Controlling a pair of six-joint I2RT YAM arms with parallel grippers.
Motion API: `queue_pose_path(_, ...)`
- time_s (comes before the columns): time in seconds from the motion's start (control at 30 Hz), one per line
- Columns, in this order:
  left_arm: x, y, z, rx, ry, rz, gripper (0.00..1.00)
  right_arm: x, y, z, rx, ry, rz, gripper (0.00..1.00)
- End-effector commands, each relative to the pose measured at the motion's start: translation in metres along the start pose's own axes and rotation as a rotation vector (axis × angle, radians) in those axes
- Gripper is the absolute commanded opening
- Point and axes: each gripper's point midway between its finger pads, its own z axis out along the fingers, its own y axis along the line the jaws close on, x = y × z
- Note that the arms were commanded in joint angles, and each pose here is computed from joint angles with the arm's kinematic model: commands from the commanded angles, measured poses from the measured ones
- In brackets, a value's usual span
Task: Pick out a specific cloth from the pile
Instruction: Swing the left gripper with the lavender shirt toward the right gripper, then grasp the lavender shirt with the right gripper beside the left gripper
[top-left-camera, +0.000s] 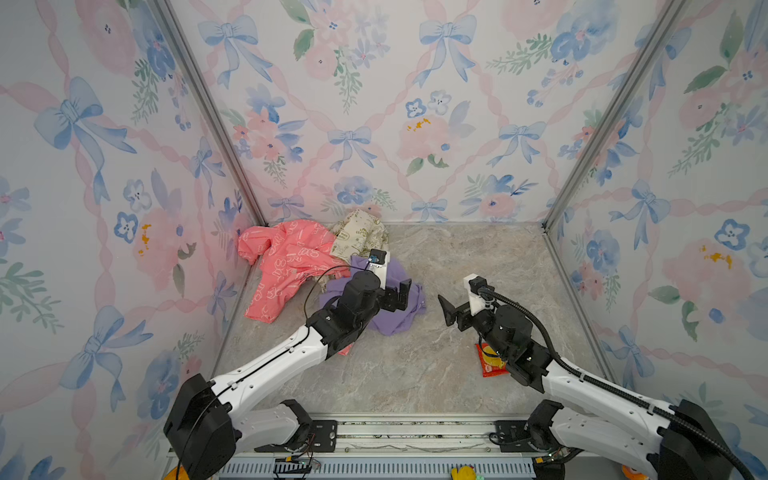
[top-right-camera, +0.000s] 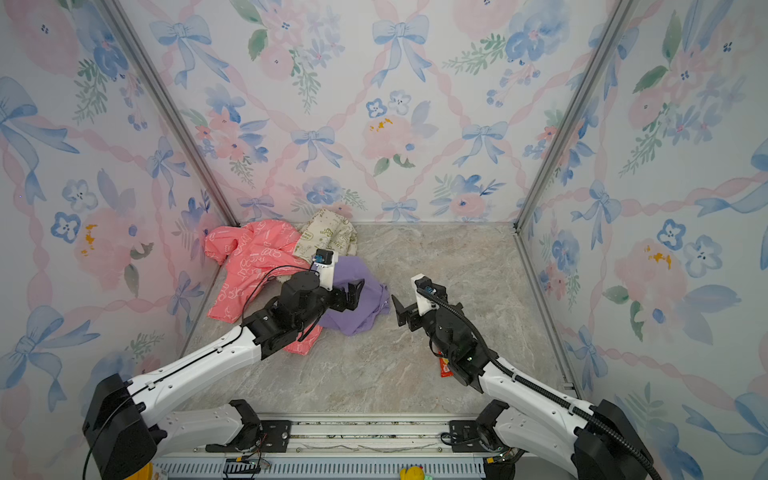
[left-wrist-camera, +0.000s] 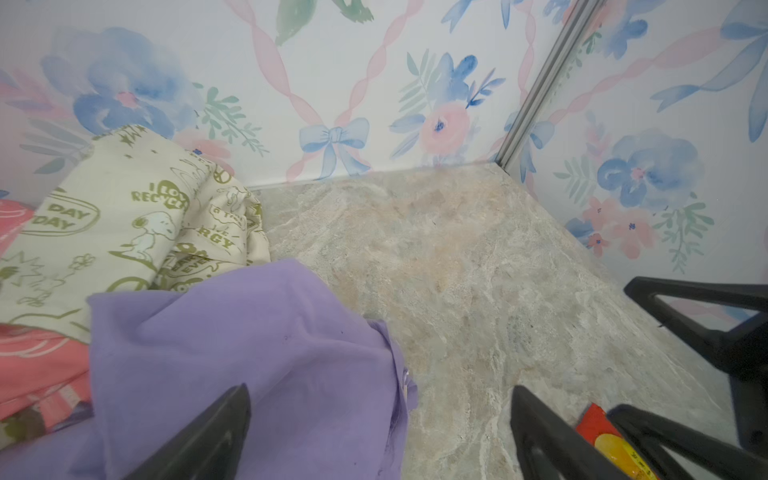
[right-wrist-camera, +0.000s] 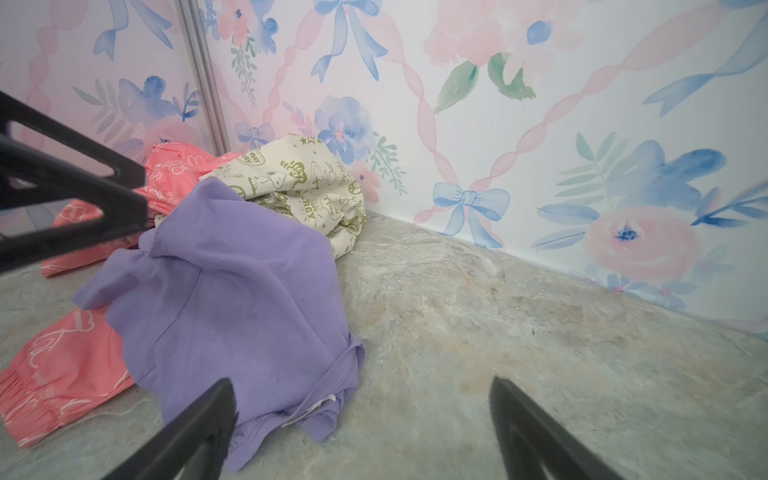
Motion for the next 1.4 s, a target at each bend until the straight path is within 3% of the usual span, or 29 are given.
queue_pose_path(0.0, 0.012, 0.023, -0.016, -0.085, 0.002, 0.091, 0.98, -0.006, 0.025, 0.012, -0.123, 0.008, 0.01, 0.97)
queue_pose_path(0.27, 0.012, 0.062, -0.076, -0.21, -0.068, 0.251, 0.98, 0.008, 0.087, 0.042, -0.309, 0.116, -0.064, 0.97)
queue_pose_path(0.53, -0.006, 0.1, -0.13, -0.355, -0.249, 0.144, 0.98, 0.001, 0.126, 0.081, -0.338, 0.125, -0.085, 0.97)
queue_pose_path(0.67, -0.009, 0.104, -0.136, -0.376, -0.269, 0.131, 0.98, -0.001, 0.154, 0.106, -0.369, 0.133, -0.126, 0.98)
queue_pose_path(0.83, -0.007, 0.104, -0.135, -0.371, -0.263, 0.139, 0.98, 0.023, 0.183, 0.142, -0.389, 0.204, -0.181, 1.0)
queue_pose_path(1.2, -0.005, 0.1, -0.133, -0.351, -0.255, 0.153, 0.98, 0.038, 0.184, 0.194, -0.276, 0.223, -0.244, 0.78)
queue_pose_path(1.37, -0.004, 0.099, -0.13, -0.346, -0.247, 0.151, 0.98, 0.044, 0.182, 0.213, -0.249, 0.232, -0.239, 0.58)
